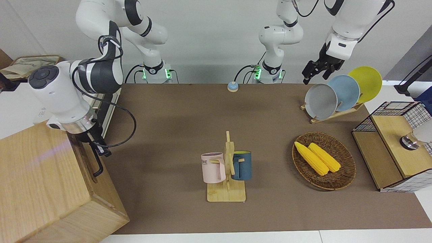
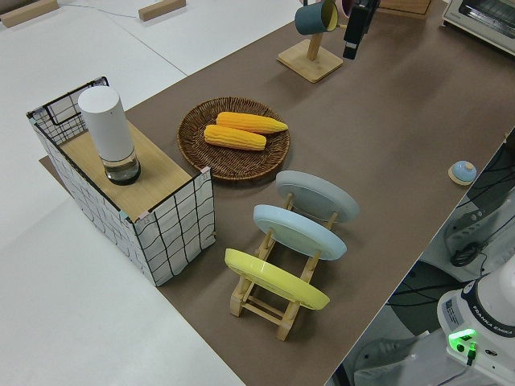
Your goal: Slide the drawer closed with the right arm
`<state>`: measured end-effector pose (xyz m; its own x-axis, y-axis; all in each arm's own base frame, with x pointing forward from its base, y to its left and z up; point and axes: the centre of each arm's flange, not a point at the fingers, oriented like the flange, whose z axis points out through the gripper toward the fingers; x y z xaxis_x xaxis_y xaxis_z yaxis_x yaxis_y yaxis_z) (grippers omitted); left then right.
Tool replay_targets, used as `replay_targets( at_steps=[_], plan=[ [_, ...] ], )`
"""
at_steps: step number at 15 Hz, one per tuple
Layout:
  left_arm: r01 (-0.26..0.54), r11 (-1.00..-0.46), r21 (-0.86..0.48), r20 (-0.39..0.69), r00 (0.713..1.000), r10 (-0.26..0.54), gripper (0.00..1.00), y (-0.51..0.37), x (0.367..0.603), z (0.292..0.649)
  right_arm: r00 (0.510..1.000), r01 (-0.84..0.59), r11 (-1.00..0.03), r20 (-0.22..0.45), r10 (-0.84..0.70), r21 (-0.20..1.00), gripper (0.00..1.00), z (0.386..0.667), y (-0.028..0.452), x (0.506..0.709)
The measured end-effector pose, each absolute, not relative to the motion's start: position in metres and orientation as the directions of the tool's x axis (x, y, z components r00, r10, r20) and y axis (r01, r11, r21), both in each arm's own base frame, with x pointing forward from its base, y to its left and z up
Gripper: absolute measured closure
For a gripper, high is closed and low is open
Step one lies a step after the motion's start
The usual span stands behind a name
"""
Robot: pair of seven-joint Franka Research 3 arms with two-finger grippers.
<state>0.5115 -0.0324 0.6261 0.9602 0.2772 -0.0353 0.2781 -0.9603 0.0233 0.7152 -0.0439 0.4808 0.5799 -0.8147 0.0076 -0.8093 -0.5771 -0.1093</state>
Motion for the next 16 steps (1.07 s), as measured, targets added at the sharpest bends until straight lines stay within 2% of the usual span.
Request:
replay_targets(
  at_steps=[11,16],
  plan=[
    [0.278,-0.960,0.023,-0.035,0.960,0.277,0.00,-0.032,0.512,0.626,0.584,-0.807,-0.581,0.003,-0.812,-0.104,0.99,0.478,-0.044,0.716],
    [0.278,-0.960,0.023,-0.035,0.960,0.277,0.00,-0.032,0.512,0.626,0.605,-0.793,-0.601,-0.010,-0.796,-0.102,0.99,0.481,-0.028,0.715]
  ],
)
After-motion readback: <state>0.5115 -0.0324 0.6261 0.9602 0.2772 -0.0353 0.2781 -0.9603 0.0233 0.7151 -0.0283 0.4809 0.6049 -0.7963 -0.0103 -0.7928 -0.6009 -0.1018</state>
